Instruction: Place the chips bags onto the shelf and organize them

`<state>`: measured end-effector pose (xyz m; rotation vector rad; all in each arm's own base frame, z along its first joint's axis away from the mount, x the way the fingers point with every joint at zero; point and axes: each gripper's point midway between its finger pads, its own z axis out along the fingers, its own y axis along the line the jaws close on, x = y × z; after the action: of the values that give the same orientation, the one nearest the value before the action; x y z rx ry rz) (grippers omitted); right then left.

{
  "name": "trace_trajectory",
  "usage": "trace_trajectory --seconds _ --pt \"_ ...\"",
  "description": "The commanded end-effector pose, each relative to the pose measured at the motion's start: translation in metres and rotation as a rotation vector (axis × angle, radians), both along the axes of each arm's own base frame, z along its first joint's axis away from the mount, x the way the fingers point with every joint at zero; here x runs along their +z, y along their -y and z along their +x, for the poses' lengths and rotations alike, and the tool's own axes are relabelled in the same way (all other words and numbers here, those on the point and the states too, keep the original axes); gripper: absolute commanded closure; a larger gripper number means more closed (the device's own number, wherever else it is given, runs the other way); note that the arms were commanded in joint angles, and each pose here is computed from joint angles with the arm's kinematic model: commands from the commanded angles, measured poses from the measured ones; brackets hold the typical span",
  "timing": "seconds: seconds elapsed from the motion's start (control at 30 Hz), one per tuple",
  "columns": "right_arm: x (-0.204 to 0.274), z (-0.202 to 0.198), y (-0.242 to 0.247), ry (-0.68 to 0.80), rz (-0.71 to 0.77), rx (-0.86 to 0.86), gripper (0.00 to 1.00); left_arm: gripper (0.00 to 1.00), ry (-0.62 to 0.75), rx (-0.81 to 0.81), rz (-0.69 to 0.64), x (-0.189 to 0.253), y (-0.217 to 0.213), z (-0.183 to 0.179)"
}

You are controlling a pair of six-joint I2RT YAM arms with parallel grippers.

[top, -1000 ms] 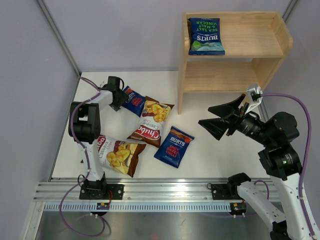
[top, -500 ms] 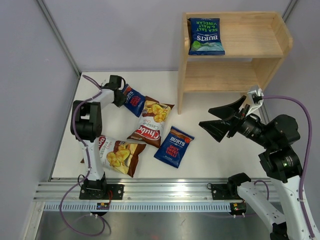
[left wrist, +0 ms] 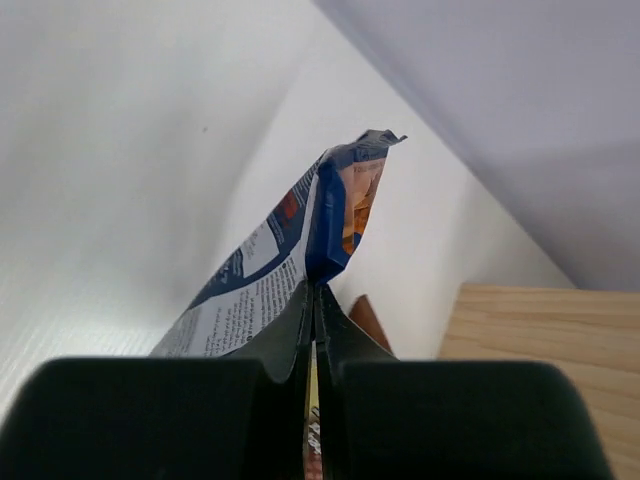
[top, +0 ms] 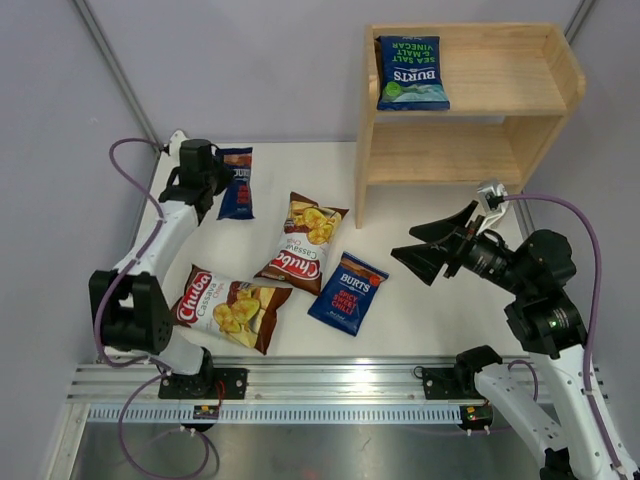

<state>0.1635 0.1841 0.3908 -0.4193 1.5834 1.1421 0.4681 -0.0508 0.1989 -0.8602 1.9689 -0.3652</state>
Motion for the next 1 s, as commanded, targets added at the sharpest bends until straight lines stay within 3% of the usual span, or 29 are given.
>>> trace_trajectory --seconds 0.0,0.27,0.3,0.5,0.97 --pt "0.004 0.005 -0.003 0.008 0.049 0.0 0.01 1.0 0.173 -0.064 -0.004 0.054 0.007 -0.012" --pt "-0.02 0.017 -0.027 -0.091 0.218 0.143 0.01 1.0 0.41 -0.239 -0.078 0.152 0.046 -0.078" --pt "-0.01 0.02 -0.029 -0.034 0.264 0.162 0.01 1.0 0.458 -0.283 -0.102 0.172 0.054 -0.095" --pt "-0.041 0.046 -0.045 -0.141 0.39 0.168 0.0 1.0 0.619 -0.398 -0.302 0.233 0.101 -0.163" --pt "-0.018 0.04 -0.105 0.071 0.526 0.195 0.01 1.0 0.767 -0.588 -0.649 0.304 0.167 -0.242"
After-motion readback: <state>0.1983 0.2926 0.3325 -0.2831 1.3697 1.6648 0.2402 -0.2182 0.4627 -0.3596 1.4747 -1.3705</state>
